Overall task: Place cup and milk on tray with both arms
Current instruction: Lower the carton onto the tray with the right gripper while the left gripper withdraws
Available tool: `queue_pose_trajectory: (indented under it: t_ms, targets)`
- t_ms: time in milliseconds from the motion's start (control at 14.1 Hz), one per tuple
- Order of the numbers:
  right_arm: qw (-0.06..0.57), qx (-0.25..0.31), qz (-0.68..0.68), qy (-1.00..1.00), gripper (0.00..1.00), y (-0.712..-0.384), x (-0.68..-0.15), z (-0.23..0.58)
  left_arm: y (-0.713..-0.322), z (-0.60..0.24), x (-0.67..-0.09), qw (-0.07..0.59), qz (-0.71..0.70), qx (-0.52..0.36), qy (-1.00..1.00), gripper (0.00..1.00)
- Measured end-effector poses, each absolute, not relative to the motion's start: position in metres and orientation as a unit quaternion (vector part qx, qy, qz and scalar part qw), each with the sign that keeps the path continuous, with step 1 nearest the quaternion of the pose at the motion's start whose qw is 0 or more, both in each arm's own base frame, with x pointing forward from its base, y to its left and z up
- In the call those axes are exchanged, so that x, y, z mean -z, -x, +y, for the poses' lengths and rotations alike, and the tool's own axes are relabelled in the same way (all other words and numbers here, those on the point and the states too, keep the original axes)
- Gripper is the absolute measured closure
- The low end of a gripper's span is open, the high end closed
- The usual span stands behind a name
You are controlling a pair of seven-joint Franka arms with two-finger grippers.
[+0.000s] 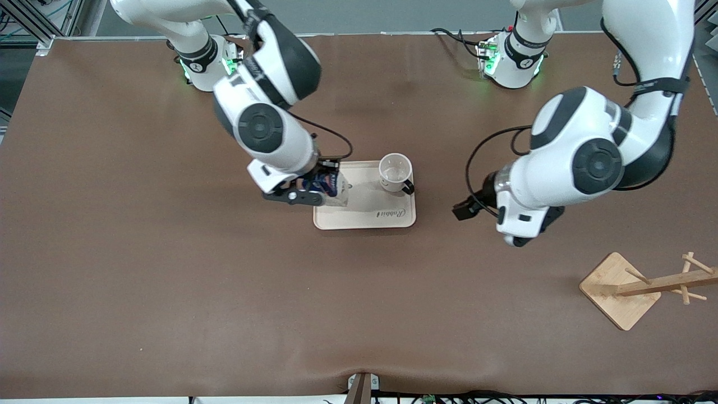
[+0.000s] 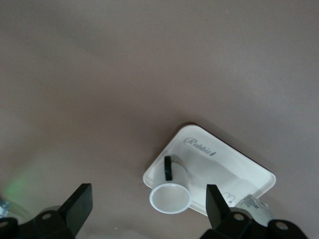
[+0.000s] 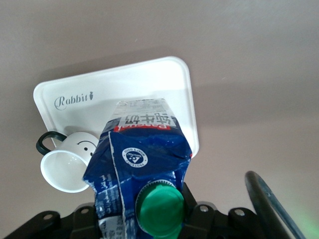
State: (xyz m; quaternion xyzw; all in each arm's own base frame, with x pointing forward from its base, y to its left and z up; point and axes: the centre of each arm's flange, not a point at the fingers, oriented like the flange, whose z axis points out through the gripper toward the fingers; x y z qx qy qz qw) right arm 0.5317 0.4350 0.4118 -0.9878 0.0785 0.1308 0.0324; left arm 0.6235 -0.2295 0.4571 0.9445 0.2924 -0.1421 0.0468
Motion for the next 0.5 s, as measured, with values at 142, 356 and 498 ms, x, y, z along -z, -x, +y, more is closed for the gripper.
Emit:
queue_pose_trajectory:
  t_ms: [142,356,498]
  targets:
    - [0.017,-0.117,0.086,0.989,0.46,-0.521,-0.395,0.457,-0.631,-0.203,-0.455,0.047,0.274,0.144,-0.950,0.00]
    - [-0.007,-0.109,0.092,0.990,0.46,-0.517,-0.378,0.464,-0.633,-0.189,-0.457,0.024,0.257,0.125,-0.958,0.00]
    - [-0.014,-0.113,0.094,0.989,0.46,-0.520,-0.366,0.462,-0.630,-0.187,-0.465,-0.001,0.249,0.106,-0.963,0.00]
